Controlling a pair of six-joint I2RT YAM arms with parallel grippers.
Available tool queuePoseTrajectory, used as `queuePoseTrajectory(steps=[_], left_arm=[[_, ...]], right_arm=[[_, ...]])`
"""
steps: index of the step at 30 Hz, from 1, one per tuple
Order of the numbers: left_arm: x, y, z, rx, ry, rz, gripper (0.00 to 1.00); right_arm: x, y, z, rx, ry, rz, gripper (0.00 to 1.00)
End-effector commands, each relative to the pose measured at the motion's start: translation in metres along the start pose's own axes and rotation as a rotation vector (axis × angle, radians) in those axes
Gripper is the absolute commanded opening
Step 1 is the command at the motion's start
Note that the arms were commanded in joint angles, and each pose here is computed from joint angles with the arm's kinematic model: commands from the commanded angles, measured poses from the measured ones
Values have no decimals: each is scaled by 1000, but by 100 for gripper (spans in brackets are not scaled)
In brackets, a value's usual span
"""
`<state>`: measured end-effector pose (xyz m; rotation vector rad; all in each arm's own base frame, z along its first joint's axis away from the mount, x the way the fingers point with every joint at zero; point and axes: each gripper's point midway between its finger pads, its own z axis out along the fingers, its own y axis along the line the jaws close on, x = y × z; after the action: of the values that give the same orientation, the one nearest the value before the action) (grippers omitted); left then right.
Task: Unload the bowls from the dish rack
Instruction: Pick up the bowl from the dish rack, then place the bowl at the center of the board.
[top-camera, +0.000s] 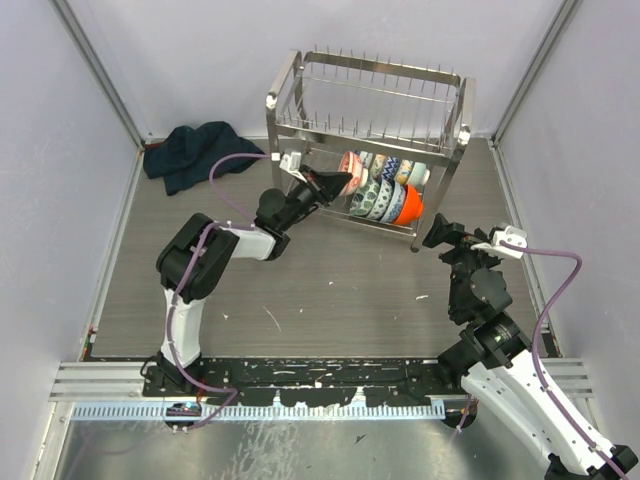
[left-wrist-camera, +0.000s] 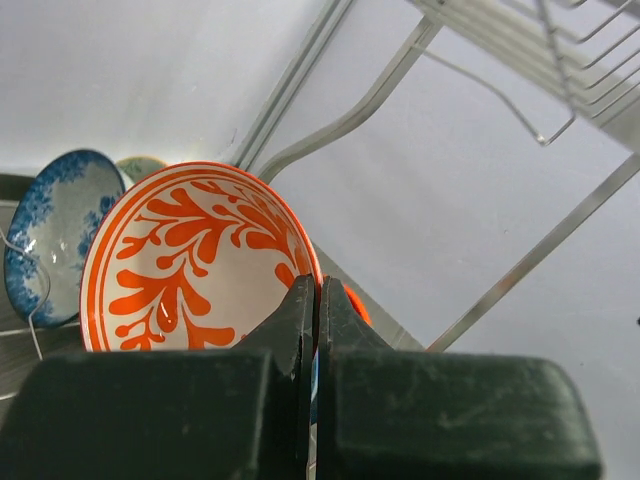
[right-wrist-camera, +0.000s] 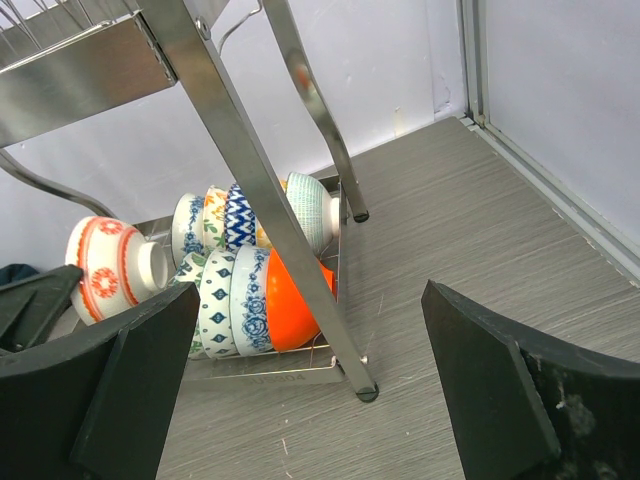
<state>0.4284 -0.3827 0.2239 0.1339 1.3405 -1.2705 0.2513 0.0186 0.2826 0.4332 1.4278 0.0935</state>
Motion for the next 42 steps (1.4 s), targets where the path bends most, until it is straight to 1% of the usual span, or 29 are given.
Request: queuePoseTrajectory(steps=[1, 10, 16, 22, 25, 28, 29, 35, 42], left_arm=[[-53, -40, -1, 87, -131, 35, 0], [-61, -50, -25, 46, -120, 42, 0], [-57, -65, -46, 4, -62, 73, 0], [-53, -80, -74, -87, 23, 143, 0], [-45, -74, -96, -199, 100, 197, 0], [-47, -63, -120, -323, 142, 236, 0], [-55, -64, -129, -357, 143, 248, 0], [-65, -36, -177, -590, 203, 332, 0], [-81, -1, -213, -834, 227, 458, 0]], right_arm=[[-12, 1, 0, 2, -36, 31, 100], [-13, 1, 0, 2, -39, 34, 100], [-10, 4, 1, -4, -31, 32, 100], [-11, 5, 0, -15, -31, 39, 100], [-10, 6, 0, -19, -29, 41, 100], [-9, 8, 1, -27, -26, 42, 100], [-9, 9, 1, -30, -24, 42, 100], [-6, 13, 3, -43, -15, 42, 100], [-4, 15, 4, -46, -10, 39, 100]])
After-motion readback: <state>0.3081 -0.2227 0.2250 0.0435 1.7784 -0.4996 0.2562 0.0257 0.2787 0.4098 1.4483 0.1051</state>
